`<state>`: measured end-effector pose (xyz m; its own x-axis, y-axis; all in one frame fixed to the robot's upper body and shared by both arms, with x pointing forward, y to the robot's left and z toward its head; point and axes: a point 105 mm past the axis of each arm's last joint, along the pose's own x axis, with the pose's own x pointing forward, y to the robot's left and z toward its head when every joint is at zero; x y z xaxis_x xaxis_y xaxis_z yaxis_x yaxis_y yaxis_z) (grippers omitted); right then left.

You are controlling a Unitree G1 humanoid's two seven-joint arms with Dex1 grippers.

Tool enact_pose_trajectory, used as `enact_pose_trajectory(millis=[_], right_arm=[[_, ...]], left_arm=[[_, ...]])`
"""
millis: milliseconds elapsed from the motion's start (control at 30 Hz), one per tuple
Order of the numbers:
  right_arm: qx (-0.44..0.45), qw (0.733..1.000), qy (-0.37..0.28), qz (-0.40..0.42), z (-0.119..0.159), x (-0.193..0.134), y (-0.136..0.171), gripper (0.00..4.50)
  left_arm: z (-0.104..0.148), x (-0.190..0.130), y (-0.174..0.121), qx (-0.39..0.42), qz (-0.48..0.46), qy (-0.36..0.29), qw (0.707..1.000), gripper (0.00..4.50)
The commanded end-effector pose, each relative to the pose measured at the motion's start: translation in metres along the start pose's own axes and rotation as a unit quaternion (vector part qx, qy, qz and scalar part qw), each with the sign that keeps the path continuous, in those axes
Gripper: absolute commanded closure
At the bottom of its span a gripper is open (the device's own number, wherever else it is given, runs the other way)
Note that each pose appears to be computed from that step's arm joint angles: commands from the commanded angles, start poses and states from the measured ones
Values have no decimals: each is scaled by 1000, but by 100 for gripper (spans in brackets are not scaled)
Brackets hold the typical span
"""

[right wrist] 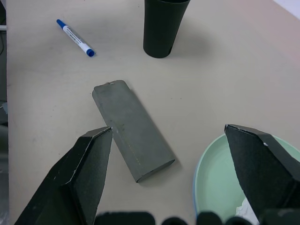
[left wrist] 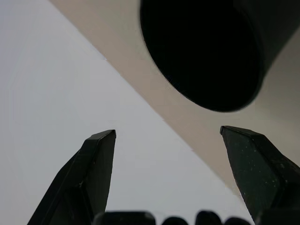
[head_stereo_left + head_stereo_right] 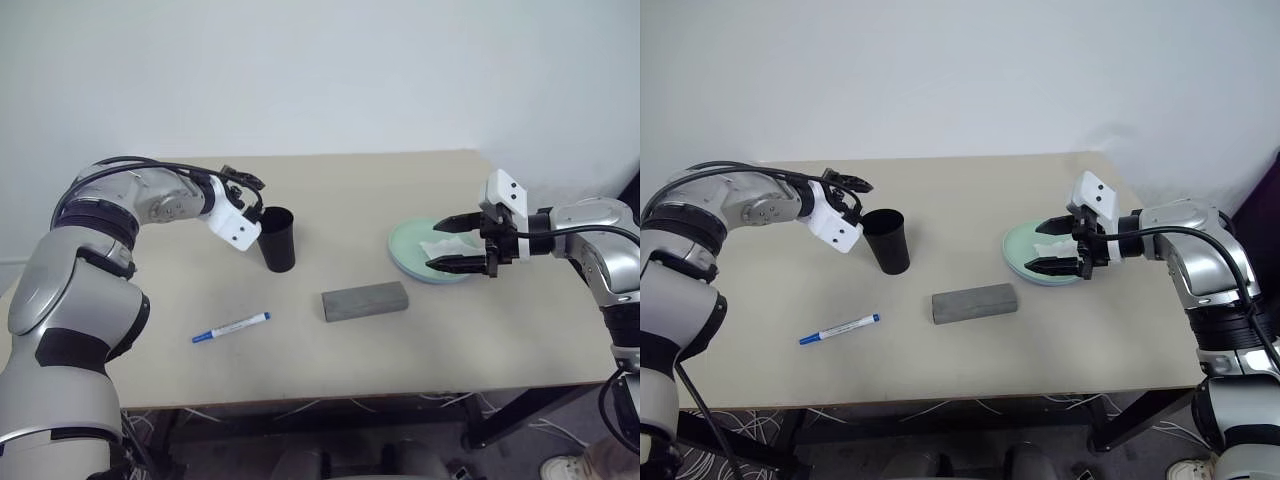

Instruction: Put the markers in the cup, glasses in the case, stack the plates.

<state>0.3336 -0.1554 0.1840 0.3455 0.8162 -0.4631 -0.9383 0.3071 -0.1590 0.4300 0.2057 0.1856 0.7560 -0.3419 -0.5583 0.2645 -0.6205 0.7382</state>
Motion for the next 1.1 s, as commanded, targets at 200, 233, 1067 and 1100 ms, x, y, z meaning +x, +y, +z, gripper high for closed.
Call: enact_pose_trajectory(millis=[200,233,1067,1100], right_arm=[[-27,999,-15,-6,17,-6,-4,35],[-27,999,-15,-6,17,-6,-4,35],[-28,1000,-4,7,14,-8,-1,35],[-28,1000,-4,7,14,-8,-1,35]], left_arm=[[-4,-39,45,-317,2,-95,944,74],[0,-44,46,-350,-5,-113,930,74],[82,-62,-95,-574,-286,-130,756,74],[84,-60,-96,-573,-288,-127,757,74]])
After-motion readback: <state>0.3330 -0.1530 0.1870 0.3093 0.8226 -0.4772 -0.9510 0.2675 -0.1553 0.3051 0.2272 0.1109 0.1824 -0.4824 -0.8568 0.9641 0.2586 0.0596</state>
